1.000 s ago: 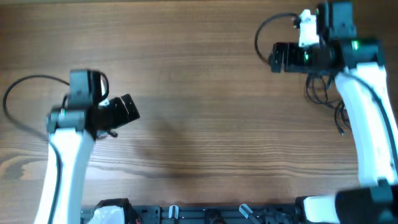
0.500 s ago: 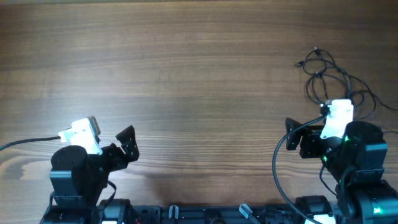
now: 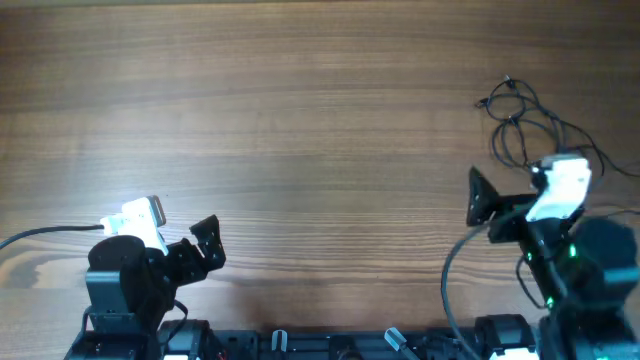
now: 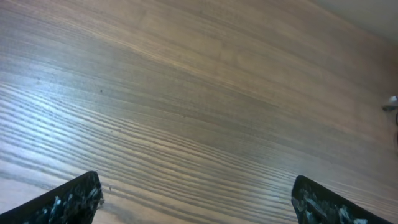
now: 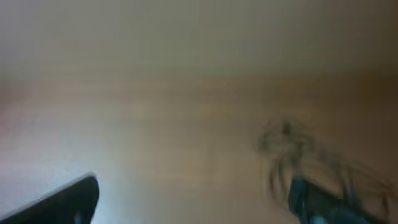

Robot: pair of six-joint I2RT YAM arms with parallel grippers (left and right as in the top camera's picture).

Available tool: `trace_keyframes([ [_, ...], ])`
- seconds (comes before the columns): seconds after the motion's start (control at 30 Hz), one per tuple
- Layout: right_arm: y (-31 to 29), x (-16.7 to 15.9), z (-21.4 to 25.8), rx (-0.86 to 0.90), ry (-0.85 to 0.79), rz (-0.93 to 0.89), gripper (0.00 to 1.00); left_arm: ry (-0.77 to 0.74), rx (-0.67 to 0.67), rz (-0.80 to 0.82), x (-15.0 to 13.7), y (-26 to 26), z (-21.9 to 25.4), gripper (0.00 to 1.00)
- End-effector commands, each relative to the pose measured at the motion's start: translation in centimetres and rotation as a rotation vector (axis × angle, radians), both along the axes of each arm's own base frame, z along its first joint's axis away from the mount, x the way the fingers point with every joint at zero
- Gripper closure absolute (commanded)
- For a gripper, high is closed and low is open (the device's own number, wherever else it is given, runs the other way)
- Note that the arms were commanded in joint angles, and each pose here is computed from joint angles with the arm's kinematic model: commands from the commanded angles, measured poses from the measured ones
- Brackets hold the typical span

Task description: Untangle cables

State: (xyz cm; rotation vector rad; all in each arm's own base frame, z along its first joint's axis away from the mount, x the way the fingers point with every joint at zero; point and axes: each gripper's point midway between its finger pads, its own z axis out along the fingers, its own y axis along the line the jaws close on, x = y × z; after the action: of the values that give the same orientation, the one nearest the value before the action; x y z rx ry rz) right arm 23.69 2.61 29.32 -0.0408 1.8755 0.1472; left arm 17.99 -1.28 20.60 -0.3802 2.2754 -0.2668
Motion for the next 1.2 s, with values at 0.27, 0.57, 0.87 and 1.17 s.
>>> trace_keyframes([
  [0.27,0.1,-1.7,-0.2,0.028,-0.661,0.015,0.0,0.006,-0.01,-0.008,-0.1,-0.3,-0.3,0.0],
  [0.57,1.5,0.6,-11.3,-0.293,-0.376,0.128,0.0,0.006,-0.01,-0.008,-0.1,-0.3,-0.3,0.0],
  [0.87,1.6,0.6,-11.6,-0.314,-0.37,0.14,0.0,0.006,-0.01,-0.008,-0.1,-0.3,-0.3,0.0],
  [1.17,1.6,0.6,-11.6,-0.314,-0.369,0.14,0.0,0.006,-0.01,-0.008,-0.1,-0.3,-0.3,0.0],
])
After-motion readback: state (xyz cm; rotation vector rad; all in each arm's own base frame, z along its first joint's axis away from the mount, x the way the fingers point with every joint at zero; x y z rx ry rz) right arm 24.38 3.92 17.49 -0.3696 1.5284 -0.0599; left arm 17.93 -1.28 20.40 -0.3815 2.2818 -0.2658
